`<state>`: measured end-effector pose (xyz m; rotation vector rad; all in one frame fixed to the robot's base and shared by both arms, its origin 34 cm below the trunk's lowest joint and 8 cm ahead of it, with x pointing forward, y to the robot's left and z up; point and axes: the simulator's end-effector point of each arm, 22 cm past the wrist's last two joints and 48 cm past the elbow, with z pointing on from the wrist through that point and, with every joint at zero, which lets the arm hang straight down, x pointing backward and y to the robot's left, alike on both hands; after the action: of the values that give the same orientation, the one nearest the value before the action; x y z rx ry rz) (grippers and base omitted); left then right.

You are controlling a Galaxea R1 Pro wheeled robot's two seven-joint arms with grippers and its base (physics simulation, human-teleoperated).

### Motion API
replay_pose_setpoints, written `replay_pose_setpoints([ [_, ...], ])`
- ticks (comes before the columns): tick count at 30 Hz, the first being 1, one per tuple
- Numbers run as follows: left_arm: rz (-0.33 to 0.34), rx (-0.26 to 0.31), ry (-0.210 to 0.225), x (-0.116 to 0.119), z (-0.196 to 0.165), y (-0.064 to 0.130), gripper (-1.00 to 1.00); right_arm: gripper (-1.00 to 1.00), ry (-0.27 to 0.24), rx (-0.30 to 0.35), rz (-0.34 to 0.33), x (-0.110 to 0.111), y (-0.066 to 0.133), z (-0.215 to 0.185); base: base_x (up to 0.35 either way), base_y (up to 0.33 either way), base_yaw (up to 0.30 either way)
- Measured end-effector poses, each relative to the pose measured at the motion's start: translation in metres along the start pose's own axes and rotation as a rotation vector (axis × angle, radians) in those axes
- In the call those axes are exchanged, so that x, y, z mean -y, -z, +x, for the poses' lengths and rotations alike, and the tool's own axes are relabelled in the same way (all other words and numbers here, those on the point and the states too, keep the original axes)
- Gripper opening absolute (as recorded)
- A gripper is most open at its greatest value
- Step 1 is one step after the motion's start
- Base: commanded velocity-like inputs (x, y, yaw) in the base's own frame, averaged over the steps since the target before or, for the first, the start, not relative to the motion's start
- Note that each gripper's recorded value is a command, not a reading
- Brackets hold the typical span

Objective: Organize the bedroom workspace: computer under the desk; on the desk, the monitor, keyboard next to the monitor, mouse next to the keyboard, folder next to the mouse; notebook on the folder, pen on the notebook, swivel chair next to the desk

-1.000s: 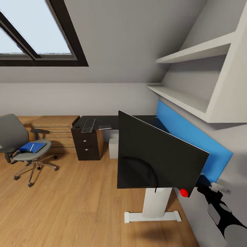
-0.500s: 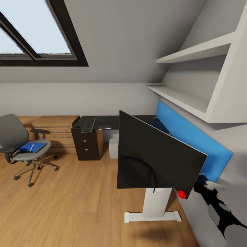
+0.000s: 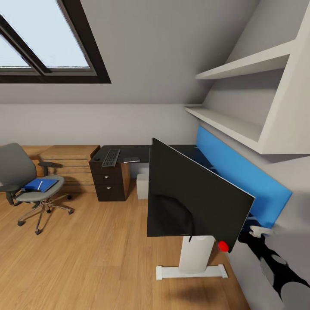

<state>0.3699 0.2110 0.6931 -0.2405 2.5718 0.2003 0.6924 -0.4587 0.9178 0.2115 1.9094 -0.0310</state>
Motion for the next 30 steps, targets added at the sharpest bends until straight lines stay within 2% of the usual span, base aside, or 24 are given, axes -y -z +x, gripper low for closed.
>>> replay_pose_setpoints([
  [1, 0.000, 0.000, 0.000, 0.000, 0.000, 0.000, 1.00, 1.00, 0.015, -0.006, -0.023, -0.007, 0.000, 0.002, 0.000, 0.000, 0.000],
  [8, 0.000, 0.000, 0.000, 0.000, 0.000, 0.000, 1.00, 1.00, 0.068, -0.025, -0.061, -0.019, -0.001, 0.007, 0.000, 0.000, 0.000],
  [21, 0.000, 0.000, 0.000, 0.000, 0.000, 0.000, 1.00, 1.00, 0.106, -0.044, -0.089, -0.029, 0.000, 0.018, 0.000, 0.000, 0.000],
  [24, 0.001, -0.001, 0.000, 0.001, 0.000, 0.000, 1.00, 1.00, 0.171, -0.060, -0.137, -0.046, 0.001, 0.027, 0.000, 0.000, 0.000],
  [30, 0.000, -0.005, -0.003, 0.000, 0.002, 0.000, 1.00, 1.00, 0.250, -0.096, -0.202, -0.067, 0.004, 0.044, 0.000, 0.000, 0.000],
])
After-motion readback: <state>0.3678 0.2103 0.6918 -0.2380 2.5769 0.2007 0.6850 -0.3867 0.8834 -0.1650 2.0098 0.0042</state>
